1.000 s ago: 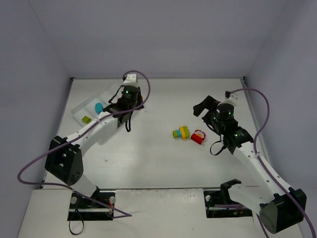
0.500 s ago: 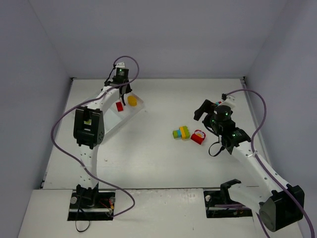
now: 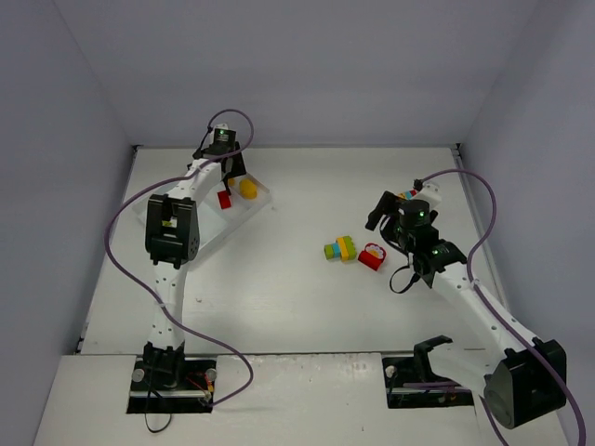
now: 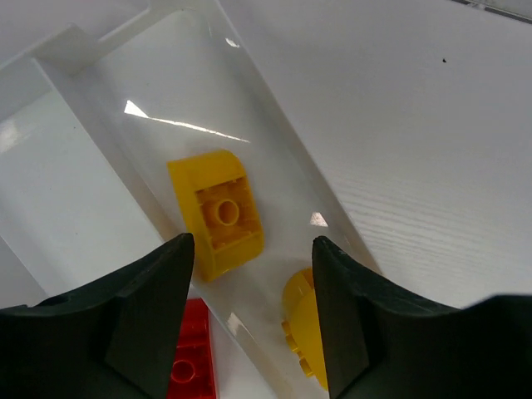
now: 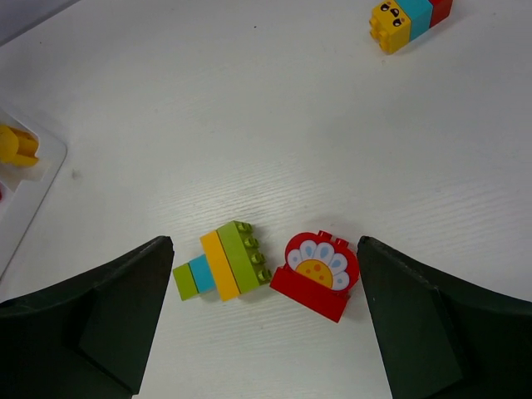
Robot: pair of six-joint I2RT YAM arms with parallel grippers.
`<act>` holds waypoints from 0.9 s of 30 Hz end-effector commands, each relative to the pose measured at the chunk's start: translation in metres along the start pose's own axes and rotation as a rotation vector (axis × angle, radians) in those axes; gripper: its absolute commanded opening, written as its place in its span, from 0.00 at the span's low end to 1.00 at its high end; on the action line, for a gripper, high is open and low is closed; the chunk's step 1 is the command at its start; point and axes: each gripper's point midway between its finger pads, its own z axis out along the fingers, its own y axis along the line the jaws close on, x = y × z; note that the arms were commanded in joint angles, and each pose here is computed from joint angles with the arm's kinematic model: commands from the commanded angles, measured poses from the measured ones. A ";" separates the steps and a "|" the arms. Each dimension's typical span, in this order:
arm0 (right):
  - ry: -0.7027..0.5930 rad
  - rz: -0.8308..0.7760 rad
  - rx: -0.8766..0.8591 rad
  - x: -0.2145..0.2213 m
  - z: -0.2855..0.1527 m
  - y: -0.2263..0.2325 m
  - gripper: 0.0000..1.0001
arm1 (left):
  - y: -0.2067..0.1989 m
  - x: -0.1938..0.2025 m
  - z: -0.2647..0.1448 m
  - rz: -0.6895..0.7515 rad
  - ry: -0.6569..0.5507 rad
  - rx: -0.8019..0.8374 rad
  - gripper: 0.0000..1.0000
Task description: Sort the legos into containers by color
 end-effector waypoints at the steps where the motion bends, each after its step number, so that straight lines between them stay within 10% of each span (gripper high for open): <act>1: -0.030 -0.004 0.046 -0.008 0.008 -0.008 0.89 | -0.012 -0.048 -0.034 -0.033 -0.104 0.051 0.53; 16: 0.164 0.037 0.321 0.044 0.041 -0.052 0.87 | -0.035 -0.101 -0.256 0.081 -0.342 0.280 0.62; 27: 0.255 0.060 0.385 0.072 0.069 -0.056 0.91 | -0.022 -0.011 -0.356 0.192 -0.303 0.456 0.62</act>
